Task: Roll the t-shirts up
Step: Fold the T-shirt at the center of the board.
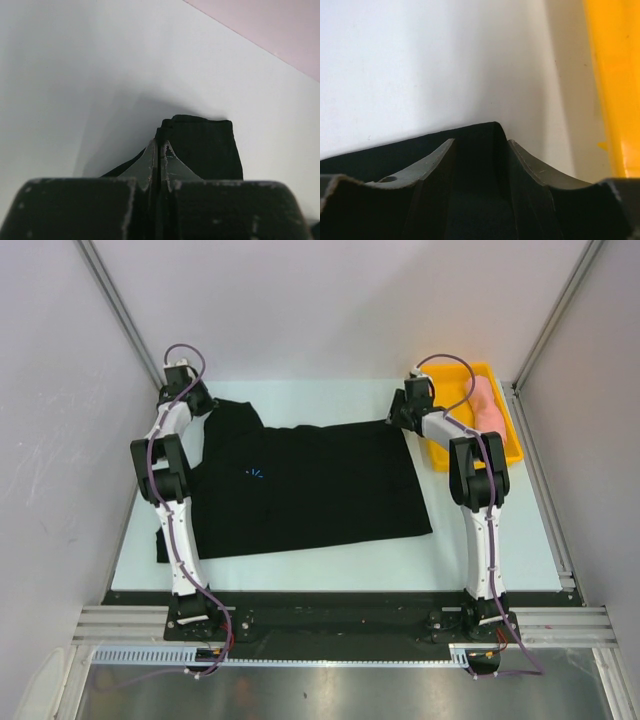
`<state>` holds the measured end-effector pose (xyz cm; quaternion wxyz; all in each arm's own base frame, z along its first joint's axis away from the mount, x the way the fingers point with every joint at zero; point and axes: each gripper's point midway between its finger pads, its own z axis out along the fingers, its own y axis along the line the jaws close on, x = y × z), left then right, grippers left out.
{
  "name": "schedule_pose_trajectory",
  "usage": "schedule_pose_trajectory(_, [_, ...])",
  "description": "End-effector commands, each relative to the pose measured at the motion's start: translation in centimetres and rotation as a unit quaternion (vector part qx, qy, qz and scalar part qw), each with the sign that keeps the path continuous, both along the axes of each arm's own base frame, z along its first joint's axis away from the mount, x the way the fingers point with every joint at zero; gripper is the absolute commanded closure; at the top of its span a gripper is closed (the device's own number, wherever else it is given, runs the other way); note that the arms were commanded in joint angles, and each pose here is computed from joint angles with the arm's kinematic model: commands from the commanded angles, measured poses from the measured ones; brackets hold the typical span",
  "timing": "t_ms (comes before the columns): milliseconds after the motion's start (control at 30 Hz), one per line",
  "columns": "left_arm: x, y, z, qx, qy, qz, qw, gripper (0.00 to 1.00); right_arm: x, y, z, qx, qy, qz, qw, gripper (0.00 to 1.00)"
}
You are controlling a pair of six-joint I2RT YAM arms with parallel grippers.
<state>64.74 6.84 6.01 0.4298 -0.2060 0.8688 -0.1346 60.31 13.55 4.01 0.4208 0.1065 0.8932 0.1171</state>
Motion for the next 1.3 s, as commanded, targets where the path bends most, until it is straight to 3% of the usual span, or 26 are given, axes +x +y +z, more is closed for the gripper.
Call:
schedule_pose_trajectory(0, [1.1, 0.6, 7.8, 0.011, -0.083, -0.006, 0.996, 1.00, 2.2, -0.2, 2.7, 0.011, -0.043, -0.011, 0.999, 0.52])
schedule_pose_trajectory(367, [1.1, 0.6, 10.5, 0.010, -0.109, -0.009, 0.994, 1.00, 3.2, 0.5, 3.4, 0.014, -0.056, 0.009, 0.998, 0.87])
schedule_pose_trajectory(767, [-0.1, 2.7, 14.4, 0.013, -0.147, 0.019, 0.989, 1.00, 3.6, -2.1, 4.7, 0.007, -0.096, -0.020, 0.995, 0.92])
schedule_pose_trajectory(900, [-0.3, 2.9, 14.3, 0.013, -0.145, 0.020, 0.989, 1.00, 3.8, -2.8, 5.1, 0.017, -0.103, -0.022, 0.994, 0.91])
schedule_pose_trajectory(967, [-0.3, 2.9, 13.8, 0.010, -0.142, 0.019, 0.990, 1.00, 3.7, -2.4, 4.7, 0.023, -0.098, -0.017, 0.995, 0.77])
schedule_pose_trajectory(1133, [-0.3, 2.5, 13.4, 0.002, -0.138, 0.012, 0.990, 1.00, 3.3, -1.5, 3.8, 0.029, -0.091, -0.010, 0.995, 0.52])
schedule_pose_trajectory(1267, [-0.2, 2.4, 13.1, 0.001, -0.136, 0.010, 0.991, 1.00, 3.5, -0.4, 3.5, 0.044, -0.089, 0.006, 0.995, 0.49])
